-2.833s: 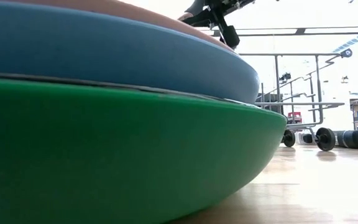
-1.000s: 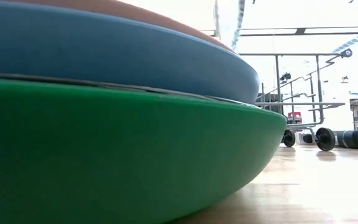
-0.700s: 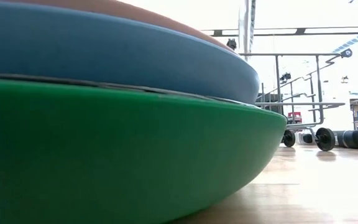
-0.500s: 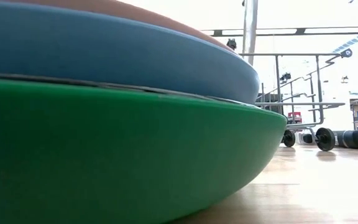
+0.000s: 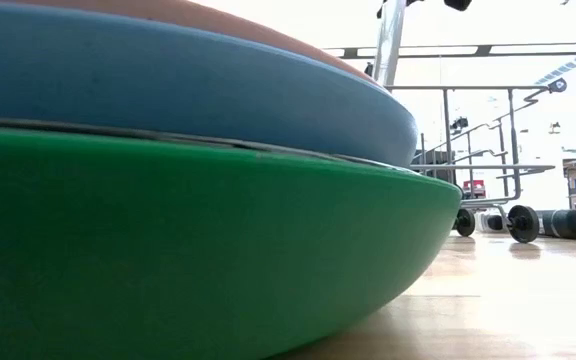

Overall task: Sort dishes
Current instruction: Put the white patterned plate into the dish rack

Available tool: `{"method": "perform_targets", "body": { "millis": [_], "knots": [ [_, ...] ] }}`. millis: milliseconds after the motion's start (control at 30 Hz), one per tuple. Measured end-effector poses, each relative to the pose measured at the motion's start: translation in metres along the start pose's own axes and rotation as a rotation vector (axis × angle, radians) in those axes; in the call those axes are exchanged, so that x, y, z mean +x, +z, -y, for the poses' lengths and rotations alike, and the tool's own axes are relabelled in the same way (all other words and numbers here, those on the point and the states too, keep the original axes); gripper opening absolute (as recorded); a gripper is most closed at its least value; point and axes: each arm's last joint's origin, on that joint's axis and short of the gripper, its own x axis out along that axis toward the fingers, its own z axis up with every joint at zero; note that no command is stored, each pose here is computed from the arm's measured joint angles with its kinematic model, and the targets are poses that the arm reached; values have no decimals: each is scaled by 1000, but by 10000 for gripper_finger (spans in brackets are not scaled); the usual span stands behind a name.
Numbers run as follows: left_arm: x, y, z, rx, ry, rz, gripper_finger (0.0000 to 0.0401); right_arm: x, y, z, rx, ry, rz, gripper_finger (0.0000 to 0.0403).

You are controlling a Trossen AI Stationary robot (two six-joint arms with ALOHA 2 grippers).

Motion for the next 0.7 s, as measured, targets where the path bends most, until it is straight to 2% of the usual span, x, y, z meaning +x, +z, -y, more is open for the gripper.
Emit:
{"method": "perform_targets", "body": {
  "millis": [167,400,700],
  "knots": [
    [-1,0,0,27,-1,4,231,-1,-5,-3,13,22,48,0],
    [-3,-1,0,89,-7,7,231,-1,-10,-4,-103,24,53,0],
    [-6,-1,-6,59,-25,6,231,-1,-12,-3,-183,4,119,0]
  ]
}}
